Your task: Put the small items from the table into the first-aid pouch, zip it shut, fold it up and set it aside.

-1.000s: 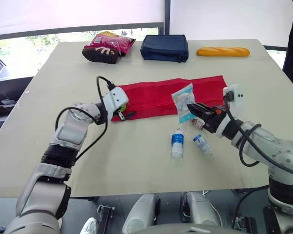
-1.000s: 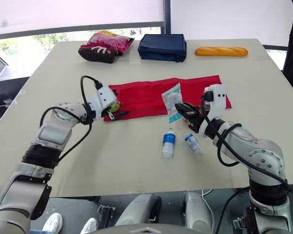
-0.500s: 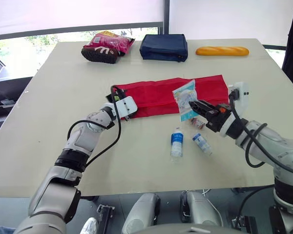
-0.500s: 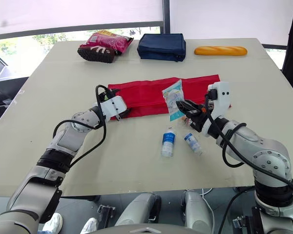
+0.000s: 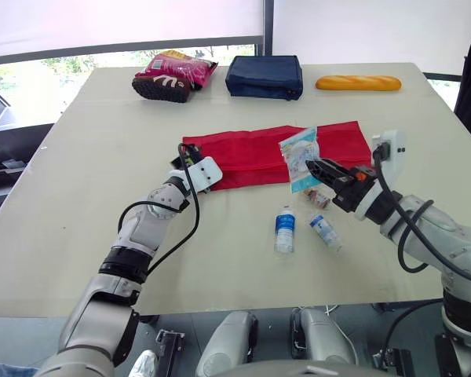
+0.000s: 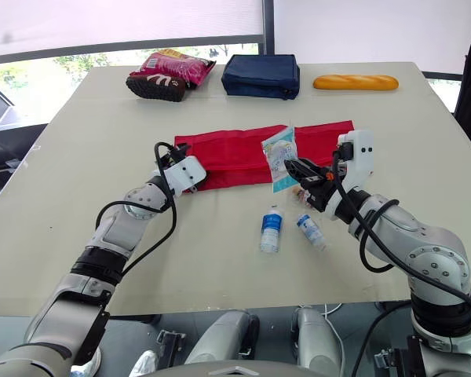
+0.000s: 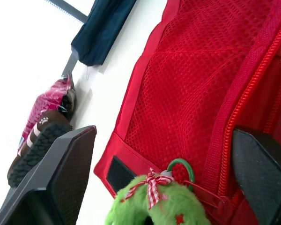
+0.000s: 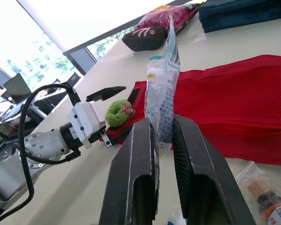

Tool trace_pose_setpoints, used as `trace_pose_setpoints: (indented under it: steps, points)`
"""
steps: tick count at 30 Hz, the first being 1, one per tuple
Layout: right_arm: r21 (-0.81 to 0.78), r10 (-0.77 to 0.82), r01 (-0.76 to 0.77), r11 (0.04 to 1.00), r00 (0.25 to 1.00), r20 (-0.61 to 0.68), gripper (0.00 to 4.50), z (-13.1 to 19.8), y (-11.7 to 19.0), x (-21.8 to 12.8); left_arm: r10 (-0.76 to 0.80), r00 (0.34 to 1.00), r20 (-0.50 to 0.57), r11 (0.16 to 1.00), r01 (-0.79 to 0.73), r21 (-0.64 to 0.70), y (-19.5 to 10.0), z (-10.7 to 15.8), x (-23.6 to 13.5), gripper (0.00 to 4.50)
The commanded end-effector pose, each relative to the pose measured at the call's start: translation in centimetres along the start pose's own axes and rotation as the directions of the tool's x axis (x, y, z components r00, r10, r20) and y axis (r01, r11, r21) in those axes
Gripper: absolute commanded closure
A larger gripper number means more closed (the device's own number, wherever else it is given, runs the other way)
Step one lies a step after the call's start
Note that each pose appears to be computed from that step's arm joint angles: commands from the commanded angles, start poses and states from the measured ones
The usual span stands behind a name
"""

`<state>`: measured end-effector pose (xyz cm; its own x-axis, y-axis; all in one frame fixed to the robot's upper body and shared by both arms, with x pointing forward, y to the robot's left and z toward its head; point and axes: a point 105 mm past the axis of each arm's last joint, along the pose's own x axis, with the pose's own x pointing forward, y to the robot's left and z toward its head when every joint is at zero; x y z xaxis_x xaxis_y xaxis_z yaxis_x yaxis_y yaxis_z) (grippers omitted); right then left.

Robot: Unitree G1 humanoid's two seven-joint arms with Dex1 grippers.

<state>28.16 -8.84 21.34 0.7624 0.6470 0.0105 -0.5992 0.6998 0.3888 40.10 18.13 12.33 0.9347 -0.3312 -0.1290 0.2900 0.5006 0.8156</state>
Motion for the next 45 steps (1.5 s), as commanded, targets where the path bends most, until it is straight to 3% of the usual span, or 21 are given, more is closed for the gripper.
trace_pose_setpoints:
  steps: [1,6,8,14,19,26,34,45]
  points:
    - [-0.016,0.032,-0.031,0.999,0.999,0.043,4.45,0.8,0.9,-0.3,-0.049,0.997,-0.058,0.998,0.046,-0.048,-0.9,-1.4,-0.2,1.46]
    - [-0.018,0.029,-0.028,0.999,0.998,0.048,4.45,0.8,0.9,-0.3,-0.075,0.993,-0.086,0.990,0.064,-0.123,-1.3,-2.1,-0.1,3.80]
    - [-0.019,0.028,-0.027,0.999,0.998,0.050,4.45,0.8,0.9,-0.3,-0.082,0.992,-0.093,0.987,0.068,-0.143,-1.3,-2.3,-0.2,4.45]
    - [-0.018,0.025,-0.024,1.000,0.998,0.052,4.45,0.7,0.9,-0.3,-0.097,0.994,-0.046,0.972,0.084,-0.218,-1.3,-1.4,-0.1,4.45]
    - [0.014,0.041,-0.042,0.999,0.999,0.022,4.45,-0.1,1.4,0.1,-0.184,0.982,0.053,0.942,0.191,-0.276,-1.6,1.6,-0.6,4.45]
    - [0.164,0.039,-0.023,0.986,0.994,-0.097,4.45,-4.5,2.1,2.4,-0.283,0.953,0.104,0.877,0.301,-0.374,-2.1,4.2,-2.1,4.45]
    - [0.315,0.050,0.008,0.949,0.983,-0.177,4.45,-8.2,2.2,5.7,-0.259,0.961,0.098,0.883,0.277,-0.379,-1.9,5.7,-2.3,4.45]
    - [0.452,0.127,-0.024,0.892,0.972,-0.198,4.45,-9.5,3.2,9.0,-0.203,0.974,0.099,0.931,0.223,-0.290,-2.3,7.2,-3.7,4.45]
